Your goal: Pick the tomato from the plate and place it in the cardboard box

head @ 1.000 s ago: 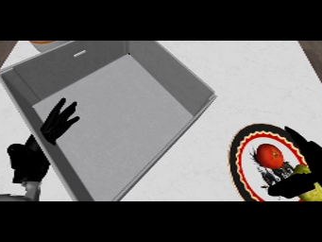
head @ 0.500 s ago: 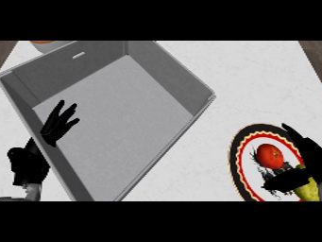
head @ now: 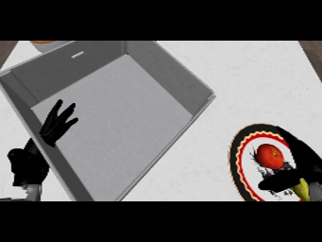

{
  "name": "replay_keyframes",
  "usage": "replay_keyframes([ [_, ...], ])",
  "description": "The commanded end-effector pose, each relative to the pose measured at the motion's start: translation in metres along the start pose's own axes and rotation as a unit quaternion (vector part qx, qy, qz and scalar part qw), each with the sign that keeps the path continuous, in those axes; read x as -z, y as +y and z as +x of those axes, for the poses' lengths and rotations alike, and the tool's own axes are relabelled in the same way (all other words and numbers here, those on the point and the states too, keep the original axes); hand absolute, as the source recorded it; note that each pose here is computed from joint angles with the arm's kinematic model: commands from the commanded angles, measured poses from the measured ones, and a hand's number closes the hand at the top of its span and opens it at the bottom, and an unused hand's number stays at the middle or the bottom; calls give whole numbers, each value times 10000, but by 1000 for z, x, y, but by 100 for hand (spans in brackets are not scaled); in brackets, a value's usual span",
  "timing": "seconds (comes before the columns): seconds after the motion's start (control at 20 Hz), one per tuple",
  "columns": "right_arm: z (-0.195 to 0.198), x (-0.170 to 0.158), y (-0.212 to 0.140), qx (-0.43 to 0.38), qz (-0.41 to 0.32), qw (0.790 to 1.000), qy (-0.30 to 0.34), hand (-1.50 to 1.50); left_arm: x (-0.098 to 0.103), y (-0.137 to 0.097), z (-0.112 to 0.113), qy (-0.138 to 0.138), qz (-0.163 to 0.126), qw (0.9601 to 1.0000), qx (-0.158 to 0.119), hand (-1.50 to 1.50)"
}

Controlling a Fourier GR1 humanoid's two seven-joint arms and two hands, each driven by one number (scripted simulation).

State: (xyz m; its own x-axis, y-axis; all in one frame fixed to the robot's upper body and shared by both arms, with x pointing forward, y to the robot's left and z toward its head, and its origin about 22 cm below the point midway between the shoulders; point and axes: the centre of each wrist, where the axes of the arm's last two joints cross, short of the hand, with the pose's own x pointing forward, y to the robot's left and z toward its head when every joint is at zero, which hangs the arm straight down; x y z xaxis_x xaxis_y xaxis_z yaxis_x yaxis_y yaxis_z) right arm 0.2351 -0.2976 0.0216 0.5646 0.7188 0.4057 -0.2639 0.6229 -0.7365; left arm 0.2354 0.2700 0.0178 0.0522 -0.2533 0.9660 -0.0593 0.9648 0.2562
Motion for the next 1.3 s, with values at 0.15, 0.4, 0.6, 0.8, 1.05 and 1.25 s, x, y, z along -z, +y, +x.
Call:
replay_keyframes([
  [0.15, 1, 26, 8, -121, 89, 9999, 16, -150, 18, 8, 7, 258, 249, 9976, 600, 0],
  [0.4, 1, 16, 5, -104, 280, 9995, 122, -150, 9, 13, -2, 319, 251, 9973, 615, 0],
  [0.6, -7, 20, -4, -205, -46, 9997, -151, 150, -4, 23, -21, 293, 275, 9980, 491, 0],
  [0.8, -8, 26, 21, -680, -818, 9942, -141, 150, 10, 27, -7, 288, 258, 9977, 552, 0],
  [1.05, 14, 27, 19, -872, -1035, 9891, -574, 150, 6, 26, -17, 218, 166, 9977, 615, 0],
  [1.25, 79, 15, 39, -1604, -842, 9623, -2031, 150, 9, 29, -12, 191, 112, 9985, 506, 0],
])
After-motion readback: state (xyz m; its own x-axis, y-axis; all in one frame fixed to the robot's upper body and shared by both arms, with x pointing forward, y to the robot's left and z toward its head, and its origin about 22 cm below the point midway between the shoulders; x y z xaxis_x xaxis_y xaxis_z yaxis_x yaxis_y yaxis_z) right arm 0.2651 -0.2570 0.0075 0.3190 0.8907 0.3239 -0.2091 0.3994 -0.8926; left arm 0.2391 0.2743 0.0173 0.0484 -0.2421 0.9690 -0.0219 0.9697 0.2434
